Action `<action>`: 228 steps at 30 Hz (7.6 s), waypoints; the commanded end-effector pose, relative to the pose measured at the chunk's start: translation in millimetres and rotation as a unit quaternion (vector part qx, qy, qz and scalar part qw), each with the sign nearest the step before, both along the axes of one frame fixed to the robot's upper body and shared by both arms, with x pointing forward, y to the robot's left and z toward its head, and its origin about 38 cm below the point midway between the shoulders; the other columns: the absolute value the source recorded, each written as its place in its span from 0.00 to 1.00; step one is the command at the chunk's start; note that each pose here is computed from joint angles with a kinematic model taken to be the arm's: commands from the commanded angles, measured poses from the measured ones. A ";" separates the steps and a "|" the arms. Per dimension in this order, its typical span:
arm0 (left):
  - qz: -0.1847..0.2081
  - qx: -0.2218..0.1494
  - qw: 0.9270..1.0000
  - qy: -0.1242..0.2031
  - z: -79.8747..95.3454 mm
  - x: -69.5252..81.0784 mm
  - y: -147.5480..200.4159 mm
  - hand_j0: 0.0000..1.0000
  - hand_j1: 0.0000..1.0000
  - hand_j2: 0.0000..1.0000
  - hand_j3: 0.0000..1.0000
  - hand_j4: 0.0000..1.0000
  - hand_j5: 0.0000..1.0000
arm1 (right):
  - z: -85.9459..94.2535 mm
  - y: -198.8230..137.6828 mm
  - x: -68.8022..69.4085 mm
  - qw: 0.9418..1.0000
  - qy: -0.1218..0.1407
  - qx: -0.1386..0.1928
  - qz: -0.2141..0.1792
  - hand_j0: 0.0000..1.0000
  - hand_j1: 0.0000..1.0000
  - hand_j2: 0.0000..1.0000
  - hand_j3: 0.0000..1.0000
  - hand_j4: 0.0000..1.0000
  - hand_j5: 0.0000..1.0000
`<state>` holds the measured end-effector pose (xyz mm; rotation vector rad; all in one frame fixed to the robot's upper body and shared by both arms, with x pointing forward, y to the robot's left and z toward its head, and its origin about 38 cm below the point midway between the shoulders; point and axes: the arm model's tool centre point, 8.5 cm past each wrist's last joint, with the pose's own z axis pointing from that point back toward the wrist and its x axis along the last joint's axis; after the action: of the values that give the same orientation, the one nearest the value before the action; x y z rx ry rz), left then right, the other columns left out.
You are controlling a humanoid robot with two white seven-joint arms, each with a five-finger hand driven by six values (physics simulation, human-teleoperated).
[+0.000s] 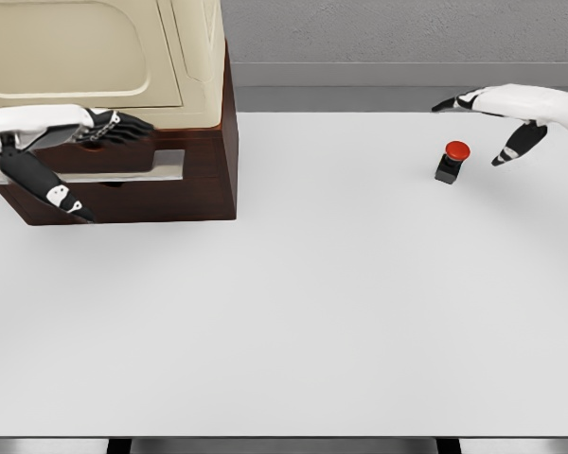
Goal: Open the cabinet drawer with left arm, and place a switch into the drawer with right arm
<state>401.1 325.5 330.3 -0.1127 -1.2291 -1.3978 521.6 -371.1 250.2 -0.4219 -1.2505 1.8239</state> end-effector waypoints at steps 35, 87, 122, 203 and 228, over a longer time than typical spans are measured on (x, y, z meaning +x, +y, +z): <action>0.012 -0.017 0.999 0.044 -35.3 1.7 -8.0 1.00 1.00 1.00 1.00 1.00 1.00 | -45.8 27.3 25.4 0.990 0.033 -0.136 -0.034 0.95 0.95 0.95 0.95 0.95 0.95; 0.064 -0.015 0.993 0.100 -53.9 -23.3 36.8 1.00 1.00 1.00 1.00 1.00 1.00 | -57.9 33.3 28.1 0.990 0.047 -0.127 -0.039 0.53 0.53 0.53 0.53 0.53 0.53; 0.075 -0.042 0.986 0.141 -68.4 -33.4 43.3 1.00 1.00 1.00 1.00 1.00 1.00 | 9.7 135.4 -13.5 0.972 -0.077 -0.126 0.185 0.44 0.44 0.44 0.44 0.44 0.44; 0.075 -0.075 0.972 0.212 -112.4 -52.2 38.6 1.00 1.00 1.00 1.00 1.00 1.00 | 87.6 279.4 -74.2 0.922 -0.120 0.003 0.367 0.44 0.44 0.44 0.44 0.44 0.44; 0.097 -0.056 0.964 0.240 -126.8 -67.8 56.3 1.00 1.00 1.00 1.00 1.00 1.00 | 115.9 297.3 -95.2 0.905 -0.148 0.002 0.399 0.44 0.44 0.44 0.44 0.44 0.44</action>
<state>351.7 375.0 267.5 -0.5358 -1.0819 -0.9047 426.3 -74.2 365.6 -0.1943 -1.8105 2.5127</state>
